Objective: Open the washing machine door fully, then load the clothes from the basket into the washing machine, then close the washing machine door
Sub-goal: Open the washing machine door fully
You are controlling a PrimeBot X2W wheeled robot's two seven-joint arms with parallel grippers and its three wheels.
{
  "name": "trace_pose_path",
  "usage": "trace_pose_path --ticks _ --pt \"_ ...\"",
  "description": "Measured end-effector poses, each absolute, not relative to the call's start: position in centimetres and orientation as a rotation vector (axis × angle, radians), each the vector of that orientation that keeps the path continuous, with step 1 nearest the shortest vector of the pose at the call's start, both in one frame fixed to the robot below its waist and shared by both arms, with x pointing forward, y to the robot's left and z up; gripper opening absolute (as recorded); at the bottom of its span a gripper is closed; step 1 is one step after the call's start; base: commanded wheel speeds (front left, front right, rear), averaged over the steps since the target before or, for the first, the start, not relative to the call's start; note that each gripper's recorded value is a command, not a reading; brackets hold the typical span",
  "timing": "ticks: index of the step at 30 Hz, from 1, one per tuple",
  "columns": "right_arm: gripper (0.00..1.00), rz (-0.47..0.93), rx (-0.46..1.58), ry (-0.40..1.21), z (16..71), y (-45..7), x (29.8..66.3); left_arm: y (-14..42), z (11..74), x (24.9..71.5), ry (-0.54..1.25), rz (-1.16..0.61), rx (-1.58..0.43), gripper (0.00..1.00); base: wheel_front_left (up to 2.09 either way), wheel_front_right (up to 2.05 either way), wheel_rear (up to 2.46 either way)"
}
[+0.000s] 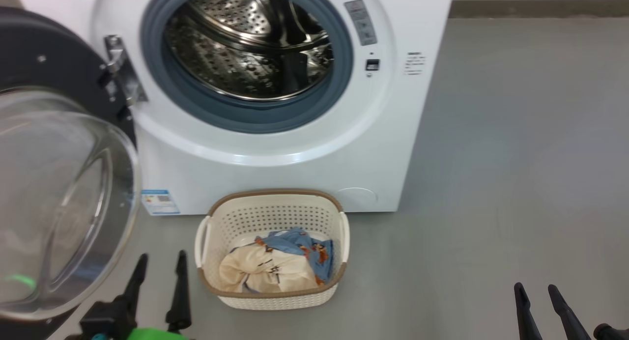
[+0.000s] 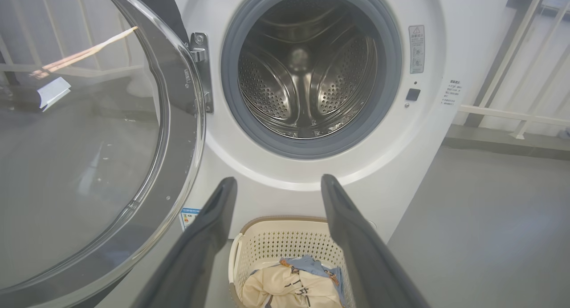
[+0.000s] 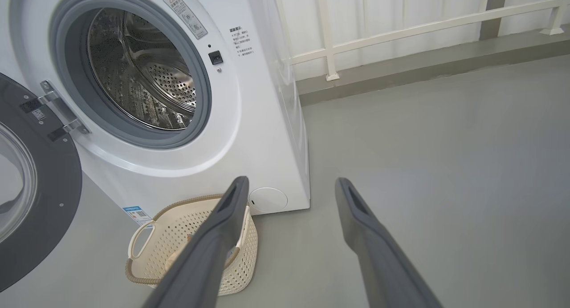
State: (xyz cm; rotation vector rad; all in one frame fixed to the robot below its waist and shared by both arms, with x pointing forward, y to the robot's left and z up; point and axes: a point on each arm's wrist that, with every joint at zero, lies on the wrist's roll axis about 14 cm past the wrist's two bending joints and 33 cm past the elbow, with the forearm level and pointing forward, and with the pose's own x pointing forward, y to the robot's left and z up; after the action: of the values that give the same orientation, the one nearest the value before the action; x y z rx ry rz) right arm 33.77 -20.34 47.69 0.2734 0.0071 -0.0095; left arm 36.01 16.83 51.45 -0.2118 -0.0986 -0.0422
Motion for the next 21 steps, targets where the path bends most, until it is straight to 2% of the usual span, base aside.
trace_pose_path --ticks 11,21 --pt "1.00 -0.109 0.272 -0.006 47.7 -23.2 31.8 16.6 48.1 35.2 0.000 -0.050 -0.230 1.00 0.00 0.00 0.00" --pt "1.00 -0.126 0.272 -0.023 48.1 -23.7 31.3 16.9 47.2 33.9 0.026 -0.051 -0.248 1.00 0.00 0.00 0.00"
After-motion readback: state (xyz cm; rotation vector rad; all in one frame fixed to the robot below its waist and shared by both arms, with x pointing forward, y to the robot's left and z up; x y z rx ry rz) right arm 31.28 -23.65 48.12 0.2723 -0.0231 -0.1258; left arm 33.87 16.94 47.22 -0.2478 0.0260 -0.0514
